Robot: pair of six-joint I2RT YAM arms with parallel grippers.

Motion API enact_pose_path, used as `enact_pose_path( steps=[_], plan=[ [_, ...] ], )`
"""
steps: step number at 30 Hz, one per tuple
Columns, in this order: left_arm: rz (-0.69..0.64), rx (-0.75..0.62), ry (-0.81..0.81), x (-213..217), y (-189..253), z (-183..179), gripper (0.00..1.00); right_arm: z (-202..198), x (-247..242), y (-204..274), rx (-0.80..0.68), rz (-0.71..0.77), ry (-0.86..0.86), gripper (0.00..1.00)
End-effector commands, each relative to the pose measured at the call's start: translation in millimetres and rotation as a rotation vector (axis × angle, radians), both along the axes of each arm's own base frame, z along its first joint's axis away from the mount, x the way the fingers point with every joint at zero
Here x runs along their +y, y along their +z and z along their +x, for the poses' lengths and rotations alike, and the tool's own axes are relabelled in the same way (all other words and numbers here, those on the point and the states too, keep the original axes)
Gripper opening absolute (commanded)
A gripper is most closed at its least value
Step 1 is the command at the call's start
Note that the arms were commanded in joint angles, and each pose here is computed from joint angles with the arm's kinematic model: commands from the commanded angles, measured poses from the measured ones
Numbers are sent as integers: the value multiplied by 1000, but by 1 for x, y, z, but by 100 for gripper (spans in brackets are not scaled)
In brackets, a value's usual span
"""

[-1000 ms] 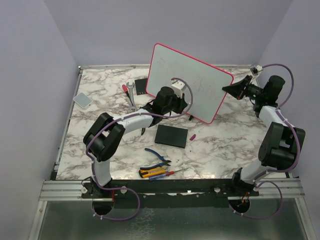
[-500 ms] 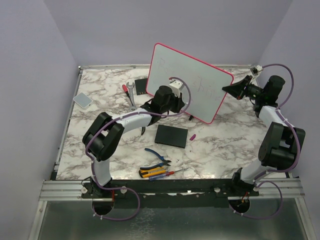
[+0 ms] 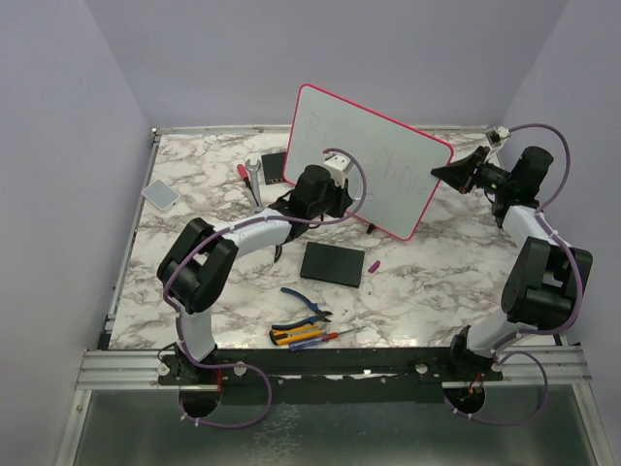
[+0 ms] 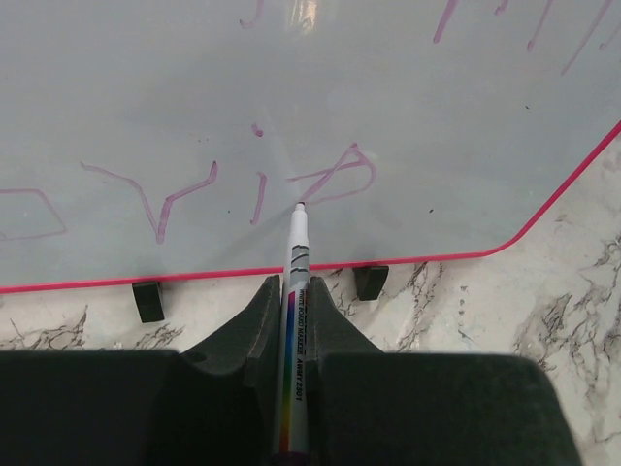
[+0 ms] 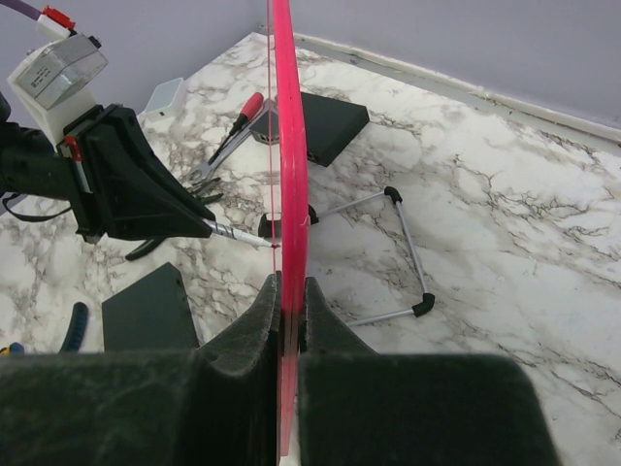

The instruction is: Write a sentence on the whiteboard

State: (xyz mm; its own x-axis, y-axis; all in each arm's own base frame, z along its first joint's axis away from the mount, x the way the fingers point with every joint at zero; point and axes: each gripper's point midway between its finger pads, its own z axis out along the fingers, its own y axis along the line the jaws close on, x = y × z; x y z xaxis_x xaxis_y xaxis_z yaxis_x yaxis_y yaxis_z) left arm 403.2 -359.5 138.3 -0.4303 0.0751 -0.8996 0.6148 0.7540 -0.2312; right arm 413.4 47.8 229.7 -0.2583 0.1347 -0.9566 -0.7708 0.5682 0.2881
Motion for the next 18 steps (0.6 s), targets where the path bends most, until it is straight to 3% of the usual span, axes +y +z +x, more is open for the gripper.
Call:
enact_pose_path(
  steps=[1,18],
  plan=[
    [-7,-48,23,7,19,6,0,-2,9,-21,49,-10,16,1],
    [-22,-43,-63,-21,18,-6,0,-2,9,-21,49,-10,15,1]
  ],
)
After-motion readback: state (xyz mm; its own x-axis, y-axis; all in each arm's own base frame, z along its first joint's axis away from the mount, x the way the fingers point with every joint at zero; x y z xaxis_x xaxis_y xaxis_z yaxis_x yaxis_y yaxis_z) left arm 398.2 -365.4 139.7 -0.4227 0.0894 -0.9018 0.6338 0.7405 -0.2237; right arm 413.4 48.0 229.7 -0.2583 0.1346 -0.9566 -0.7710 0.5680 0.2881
